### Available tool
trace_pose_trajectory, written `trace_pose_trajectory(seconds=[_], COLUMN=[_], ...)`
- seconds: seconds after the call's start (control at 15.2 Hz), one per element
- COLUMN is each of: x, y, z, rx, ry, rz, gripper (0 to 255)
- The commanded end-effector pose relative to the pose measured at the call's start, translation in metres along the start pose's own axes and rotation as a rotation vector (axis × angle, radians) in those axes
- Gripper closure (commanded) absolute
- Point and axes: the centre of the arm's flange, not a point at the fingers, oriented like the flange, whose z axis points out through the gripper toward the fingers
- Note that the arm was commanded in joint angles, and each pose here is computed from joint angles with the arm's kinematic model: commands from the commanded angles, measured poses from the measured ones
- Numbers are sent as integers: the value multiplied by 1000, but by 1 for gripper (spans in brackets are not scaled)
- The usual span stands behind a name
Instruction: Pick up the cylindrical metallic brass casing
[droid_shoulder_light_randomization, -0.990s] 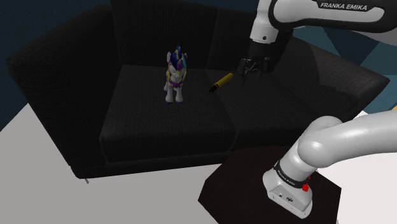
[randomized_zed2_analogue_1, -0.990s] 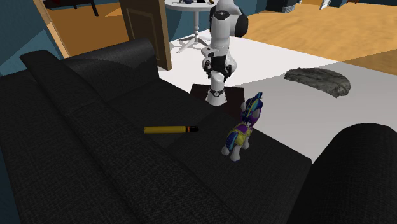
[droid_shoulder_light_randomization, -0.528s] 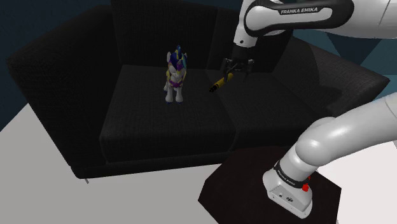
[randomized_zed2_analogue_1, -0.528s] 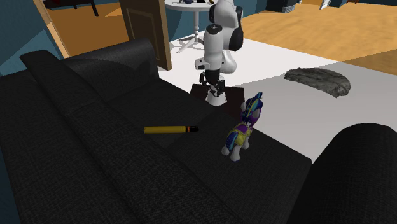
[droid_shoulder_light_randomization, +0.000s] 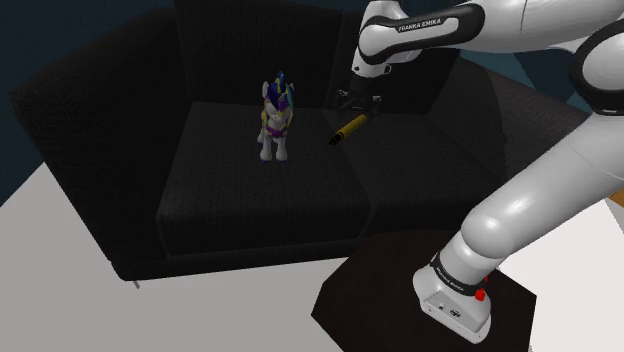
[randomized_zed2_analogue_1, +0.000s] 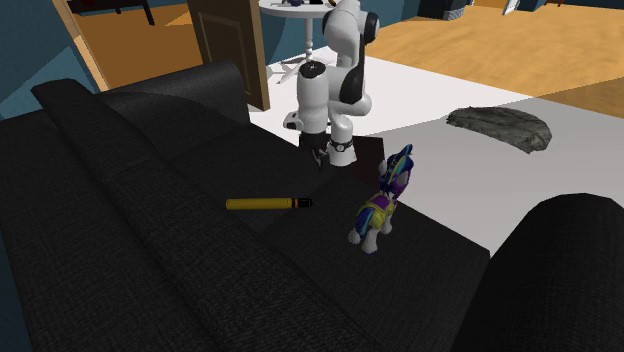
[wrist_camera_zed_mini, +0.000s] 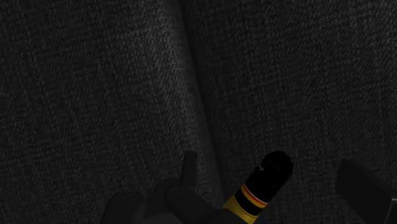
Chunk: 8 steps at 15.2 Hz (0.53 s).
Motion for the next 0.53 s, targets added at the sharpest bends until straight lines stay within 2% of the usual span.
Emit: trace_pose_trajectory(seconds=[0.0,0.46], x=[21,104], y=[-5,3], z=[13,45], rx=[5,21], ry=[6,25], rz=[83,361], gripper=[0,0])
